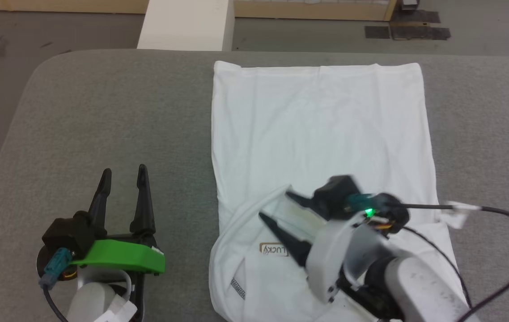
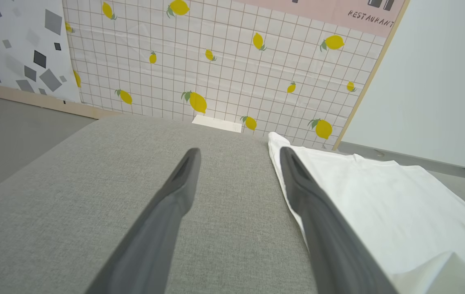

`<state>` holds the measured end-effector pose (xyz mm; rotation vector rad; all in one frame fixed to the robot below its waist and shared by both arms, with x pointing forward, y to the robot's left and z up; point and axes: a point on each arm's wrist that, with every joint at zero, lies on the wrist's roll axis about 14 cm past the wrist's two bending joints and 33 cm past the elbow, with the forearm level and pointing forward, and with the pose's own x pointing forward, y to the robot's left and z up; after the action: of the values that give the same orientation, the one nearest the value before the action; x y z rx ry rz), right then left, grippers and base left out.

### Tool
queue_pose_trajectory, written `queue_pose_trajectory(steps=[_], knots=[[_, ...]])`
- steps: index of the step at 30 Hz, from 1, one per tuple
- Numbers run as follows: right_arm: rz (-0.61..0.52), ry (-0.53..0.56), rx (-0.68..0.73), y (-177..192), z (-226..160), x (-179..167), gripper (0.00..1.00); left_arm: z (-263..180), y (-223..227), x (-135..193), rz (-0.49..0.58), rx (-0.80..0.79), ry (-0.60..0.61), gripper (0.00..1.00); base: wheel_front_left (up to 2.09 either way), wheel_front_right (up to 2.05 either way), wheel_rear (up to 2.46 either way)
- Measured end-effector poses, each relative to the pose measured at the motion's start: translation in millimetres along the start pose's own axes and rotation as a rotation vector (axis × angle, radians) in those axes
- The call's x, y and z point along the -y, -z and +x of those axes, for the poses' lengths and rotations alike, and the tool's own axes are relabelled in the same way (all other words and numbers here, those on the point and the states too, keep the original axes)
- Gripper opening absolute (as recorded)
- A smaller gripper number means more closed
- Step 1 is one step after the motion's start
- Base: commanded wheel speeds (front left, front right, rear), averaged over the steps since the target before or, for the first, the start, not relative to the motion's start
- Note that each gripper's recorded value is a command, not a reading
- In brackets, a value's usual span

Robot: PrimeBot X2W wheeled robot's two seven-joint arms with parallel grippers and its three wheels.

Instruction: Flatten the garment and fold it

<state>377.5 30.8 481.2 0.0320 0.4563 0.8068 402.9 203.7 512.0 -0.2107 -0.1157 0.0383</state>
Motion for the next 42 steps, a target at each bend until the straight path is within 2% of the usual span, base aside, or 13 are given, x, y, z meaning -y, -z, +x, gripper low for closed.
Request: queue_pose_trajectory(steps=[2,5,9,12,20,26,35,42], knots=[[0.021,0.090,0.167,-32.4,-17.8,24.4,1.00,3.6,5.4,4.4,0.005,-0.016,0.022,1.00,0.00,0.00,0.00],[0.037,0.198,0.305,-53.2,-42.1,52.2,1.00,10.4,10.9,10.0,0.019,-0.038,0.059,1.00,0.00,0.00,0.00],[0.070,0.350,0.447,-65.3,-77.1,90.0,1.00,35.1,8.1,26.5,0.045,-0.049,0.139,1.00,0.00,0.00,0.00],[0.075,0.459,0.493,-61.2,-96.9,117.9,1.00,64.8,0.6,40.7,0.080,-0.052,0.213,1.00,0.00,0.00,0.00],[0.129,0.638,0.479,-28.0,-117.4,171.2,1.00,147.7,13.0,60.2,0.222,-0.228,0.353,1.00,0.00,0.00,0.00],[0.154,0.694,0.463,-11.5,-119.8,192.5,1.00,196.3,43.3,49.3,0.345,-0.436,0.368,1.00,0.00,0.00,0.00],[0.218,0.745,0.424,19.9,-120.6,210.5,1.00,237.1,108.2,54.9,0.307,-0.687,0.326,1.00,0.00,0.00,0.00],[0.232,0.809,0.378,42.3,-129.4,224.2,1.00,235.5,168.8,45.5,0.260,-0.901,0.219,1.00,0.00,0.00,0.00]])
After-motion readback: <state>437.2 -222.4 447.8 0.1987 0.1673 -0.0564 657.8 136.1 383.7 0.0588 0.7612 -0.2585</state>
